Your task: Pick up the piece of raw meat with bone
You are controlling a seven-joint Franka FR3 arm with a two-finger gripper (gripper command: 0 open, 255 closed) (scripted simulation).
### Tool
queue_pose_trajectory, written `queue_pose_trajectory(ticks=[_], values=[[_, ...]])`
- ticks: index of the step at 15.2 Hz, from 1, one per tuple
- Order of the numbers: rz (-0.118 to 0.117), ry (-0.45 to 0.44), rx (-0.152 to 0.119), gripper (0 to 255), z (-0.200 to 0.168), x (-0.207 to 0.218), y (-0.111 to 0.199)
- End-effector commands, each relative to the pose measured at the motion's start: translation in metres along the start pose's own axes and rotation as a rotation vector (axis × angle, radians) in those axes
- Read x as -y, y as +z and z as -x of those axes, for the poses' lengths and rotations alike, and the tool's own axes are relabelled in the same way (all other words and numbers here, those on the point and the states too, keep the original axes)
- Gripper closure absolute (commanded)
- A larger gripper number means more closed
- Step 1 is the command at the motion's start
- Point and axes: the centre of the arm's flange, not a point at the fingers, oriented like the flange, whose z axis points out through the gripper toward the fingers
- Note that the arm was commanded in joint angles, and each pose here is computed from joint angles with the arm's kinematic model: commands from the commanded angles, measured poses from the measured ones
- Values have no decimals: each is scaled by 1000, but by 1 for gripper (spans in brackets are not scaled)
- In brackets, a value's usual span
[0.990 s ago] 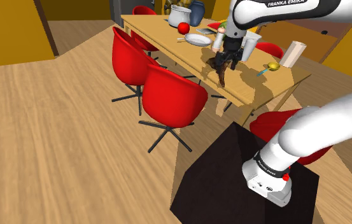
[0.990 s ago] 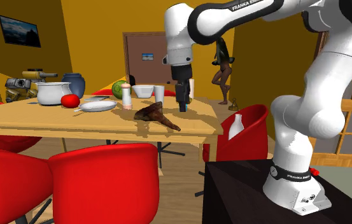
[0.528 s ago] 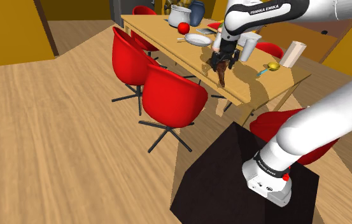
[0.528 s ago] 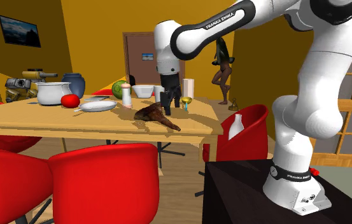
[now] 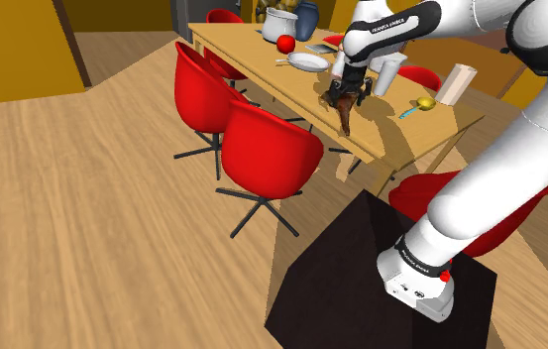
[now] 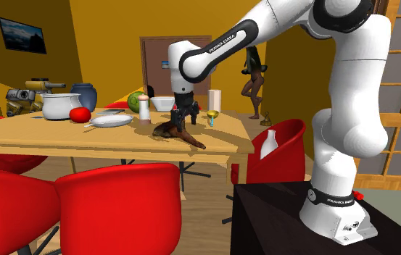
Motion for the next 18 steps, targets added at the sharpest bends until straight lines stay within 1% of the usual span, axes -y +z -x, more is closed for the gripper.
queue_pose_trajectory(ticks=[1, 3, 10, 12, 13, 18], values=[[8, 58, -11, 0, -18, -12, 13], [14, 98, -18, 0, -31, -21, 20], [14, 98, -18, 0, -29, -15, 59], [14, 98, -18, 0, -29, -15, 59], [14, 98, -18, 255, -29, -15, 59], [14, 98, -18, 255, -29, -15, 59]])
